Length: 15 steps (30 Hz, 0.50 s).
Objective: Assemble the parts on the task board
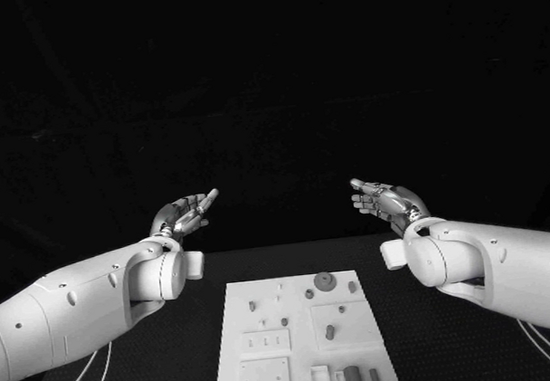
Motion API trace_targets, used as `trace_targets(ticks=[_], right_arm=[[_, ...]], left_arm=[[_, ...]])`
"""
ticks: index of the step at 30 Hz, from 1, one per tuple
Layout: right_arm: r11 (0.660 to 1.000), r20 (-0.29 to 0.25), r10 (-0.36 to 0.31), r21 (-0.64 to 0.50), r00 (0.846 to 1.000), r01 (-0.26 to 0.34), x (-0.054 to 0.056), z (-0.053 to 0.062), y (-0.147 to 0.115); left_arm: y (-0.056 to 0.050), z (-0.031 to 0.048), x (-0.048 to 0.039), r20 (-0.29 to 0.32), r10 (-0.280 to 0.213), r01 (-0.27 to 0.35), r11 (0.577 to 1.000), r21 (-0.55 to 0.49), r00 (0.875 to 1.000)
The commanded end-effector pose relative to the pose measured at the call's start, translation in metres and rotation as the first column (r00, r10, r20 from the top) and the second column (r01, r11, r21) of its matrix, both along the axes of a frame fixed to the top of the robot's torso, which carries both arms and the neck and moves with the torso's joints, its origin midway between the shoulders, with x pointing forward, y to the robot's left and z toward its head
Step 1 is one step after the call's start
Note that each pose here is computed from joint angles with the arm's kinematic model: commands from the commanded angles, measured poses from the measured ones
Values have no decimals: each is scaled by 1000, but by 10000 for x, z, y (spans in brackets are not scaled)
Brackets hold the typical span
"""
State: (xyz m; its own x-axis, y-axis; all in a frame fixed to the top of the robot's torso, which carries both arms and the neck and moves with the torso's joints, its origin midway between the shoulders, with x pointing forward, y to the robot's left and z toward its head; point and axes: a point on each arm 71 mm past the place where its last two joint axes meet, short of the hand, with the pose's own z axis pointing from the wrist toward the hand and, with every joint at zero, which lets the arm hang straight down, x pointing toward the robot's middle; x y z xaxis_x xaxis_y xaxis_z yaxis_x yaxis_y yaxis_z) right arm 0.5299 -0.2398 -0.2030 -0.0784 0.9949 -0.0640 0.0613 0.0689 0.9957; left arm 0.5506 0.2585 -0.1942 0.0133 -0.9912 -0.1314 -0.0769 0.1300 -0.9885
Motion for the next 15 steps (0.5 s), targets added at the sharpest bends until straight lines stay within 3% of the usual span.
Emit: trace_targets(ticks=[1,5,11,12,15], right_arm=[[981,-106,192,-3,976,-194,77,-5,38],[972,-139,227,-25,964,-232,174,55,-47],[966,-161,246,-40,956,-256,232,96,-103],[694,2,324,-680,946,-236,427,-5,-90],[596,16,367,-772,930,-222,441,-19,-39]], left_arm=[[-16,5,79,-103,-108,106,994,-24,989],[40,53,139,-115,-110,110,994,-14,987],[43,56,142,-116,-110,110,994,-13,987],[152,55,-21,-97,-153,155,988,16,983],[171,64,-50,-87,-174,176,984,21,981]])
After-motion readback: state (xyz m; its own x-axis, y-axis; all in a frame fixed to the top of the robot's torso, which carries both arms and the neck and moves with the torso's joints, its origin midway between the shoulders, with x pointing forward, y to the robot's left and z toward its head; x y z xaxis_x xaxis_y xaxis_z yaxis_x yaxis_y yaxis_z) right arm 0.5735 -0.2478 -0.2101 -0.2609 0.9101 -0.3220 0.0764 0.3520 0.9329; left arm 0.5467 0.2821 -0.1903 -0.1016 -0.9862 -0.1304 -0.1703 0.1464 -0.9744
